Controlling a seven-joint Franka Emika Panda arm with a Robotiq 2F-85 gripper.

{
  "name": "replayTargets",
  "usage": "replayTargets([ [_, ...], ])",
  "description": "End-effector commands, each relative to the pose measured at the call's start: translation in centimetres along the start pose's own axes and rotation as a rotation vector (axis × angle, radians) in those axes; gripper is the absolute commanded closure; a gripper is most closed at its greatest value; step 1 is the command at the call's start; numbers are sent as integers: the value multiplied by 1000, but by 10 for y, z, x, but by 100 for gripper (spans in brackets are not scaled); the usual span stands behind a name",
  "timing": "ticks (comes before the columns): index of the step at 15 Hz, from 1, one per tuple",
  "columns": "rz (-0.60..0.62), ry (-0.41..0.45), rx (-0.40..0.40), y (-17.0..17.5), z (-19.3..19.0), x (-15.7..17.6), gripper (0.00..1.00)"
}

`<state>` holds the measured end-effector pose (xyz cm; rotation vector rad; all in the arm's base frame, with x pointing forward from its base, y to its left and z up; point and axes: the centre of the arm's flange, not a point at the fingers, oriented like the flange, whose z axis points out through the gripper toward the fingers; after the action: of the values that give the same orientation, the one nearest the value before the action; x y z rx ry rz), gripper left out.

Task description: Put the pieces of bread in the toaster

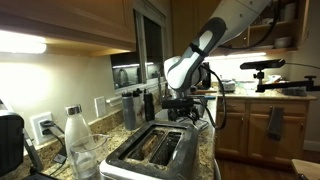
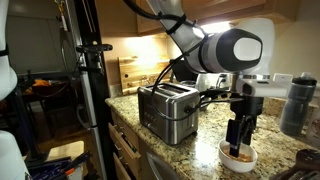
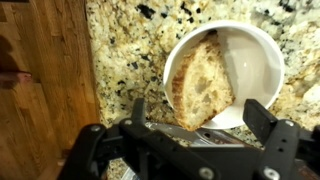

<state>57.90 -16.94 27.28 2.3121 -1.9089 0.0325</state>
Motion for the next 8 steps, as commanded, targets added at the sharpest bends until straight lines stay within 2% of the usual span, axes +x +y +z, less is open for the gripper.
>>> replayTargets([
  [1, -7, -12, 12, 1, 1, 3, 0],
  [8, -6, -13, 11, 1, 4, 3, 0],
])
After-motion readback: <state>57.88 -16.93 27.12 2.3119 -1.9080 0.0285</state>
